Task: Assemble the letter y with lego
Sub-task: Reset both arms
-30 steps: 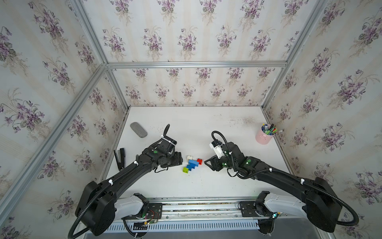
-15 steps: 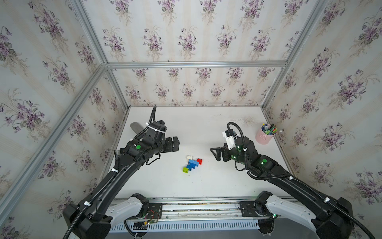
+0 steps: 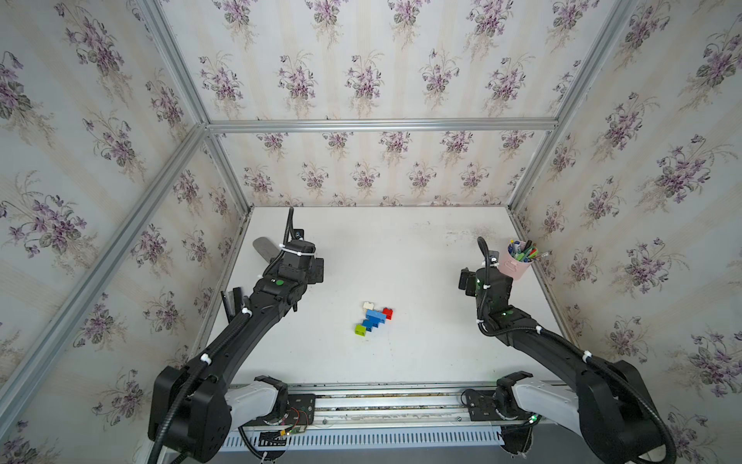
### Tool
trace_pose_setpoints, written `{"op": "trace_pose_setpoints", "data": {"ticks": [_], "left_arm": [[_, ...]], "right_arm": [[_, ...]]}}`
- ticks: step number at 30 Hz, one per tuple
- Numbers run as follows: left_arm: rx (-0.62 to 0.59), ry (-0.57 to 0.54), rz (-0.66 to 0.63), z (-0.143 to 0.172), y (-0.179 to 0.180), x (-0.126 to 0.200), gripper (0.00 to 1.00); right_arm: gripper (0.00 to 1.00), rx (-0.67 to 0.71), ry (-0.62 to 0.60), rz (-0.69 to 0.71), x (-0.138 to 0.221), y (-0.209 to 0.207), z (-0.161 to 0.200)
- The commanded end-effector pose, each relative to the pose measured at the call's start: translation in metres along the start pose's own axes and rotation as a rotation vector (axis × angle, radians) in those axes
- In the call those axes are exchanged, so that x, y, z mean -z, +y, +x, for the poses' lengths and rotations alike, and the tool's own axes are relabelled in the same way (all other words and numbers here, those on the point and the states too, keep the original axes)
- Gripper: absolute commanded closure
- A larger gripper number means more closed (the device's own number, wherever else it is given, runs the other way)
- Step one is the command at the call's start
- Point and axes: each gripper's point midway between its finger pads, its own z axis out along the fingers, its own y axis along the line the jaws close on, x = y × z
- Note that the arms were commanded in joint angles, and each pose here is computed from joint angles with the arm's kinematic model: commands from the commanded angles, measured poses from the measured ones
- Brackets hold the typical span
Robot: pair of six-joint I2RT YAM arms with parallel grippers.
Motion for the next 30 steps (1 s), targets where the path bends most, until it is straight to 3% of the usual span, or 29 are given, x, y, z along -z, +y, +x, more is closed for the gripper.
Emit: {"op": "trace_pose_setpoints", "data": {"ticks": [1, 4, 8, 12, 14, 16, 17, 18, 20, 22, 24, 30], "left_arm": [[-0.011, -0.124, -0.13, -0.012, 0.015, -0.026, 0.01], [0.04, -0.124, -0.128, 0.013, 0.019, -0.047, 0.01], [0.107, -0.249, -0.072, 0.019, 0.016, -0.052, 0.01], [0.081, -0.307, -0.01, 0.028, 0.003, -0.064, 0.01], [0.09, -0.315, 0.023, 0.034, 0.001, -0.072, 0.01], [0.092, -0.322, 0.037, 0.037, -0.001, -0.077, 0.01], [0.09, -0.319, 0.042, 0.037, -0.001, -0.078, 0.01], [0.092, -0.286, 0.05, 0.038, -0.001, -0.078, 0.01], [0.093, -0.309, 0.048, 0.038, -0.001, -0.078, 0.01], [0.092, -0.299, 0.047, 0.038, -0.001, -0.077, 0.01], [0.09, -0.306, 0.043, 0.038, -0.001, -0.077, 0.01], [0.09, -0.299, 0.045, 0.038, -0.001, -0.077, 0.01]], "right_arm": [[0.0, -0.059, -0.201, 0.049, -0.003, -0.009, -0.034], [0.0, -0.045, -0.233, 0.023, -0.008, -0.004, -0.022], [0.01, -0.071, -0.348, -0.03, 0.002, -0.005, -0.027], [0.0, -0.017, -0.382, -0.127, -0.001, 0.006, -0.025], [0.0, -0.073, -0.438, -0.12, -0.002, -0.005, -0.029], [0.0, -0.128, -0.377, -0.17, -0.017, -0.01, -0.019], [0.0, -0.148, -0.371, -0.104, -0.027, -0.018, -0.024], [0.0, -0.147, -0.289, -0.101, -0.034, -0.015, -0.013], [0.0, -0.147, -0.361, -0.091, -0.027, -0.019, -0.021], [0.0, -0.145, -0.301, -0.098, -0.031, -0.016, -0.013], [0.0, -0.141, -0.354, -0.097, -0.026, -0.017, -0.019], [0.0, -0.122, -0.298, -0.157, -0.035, -0.007, -0.014]]}}
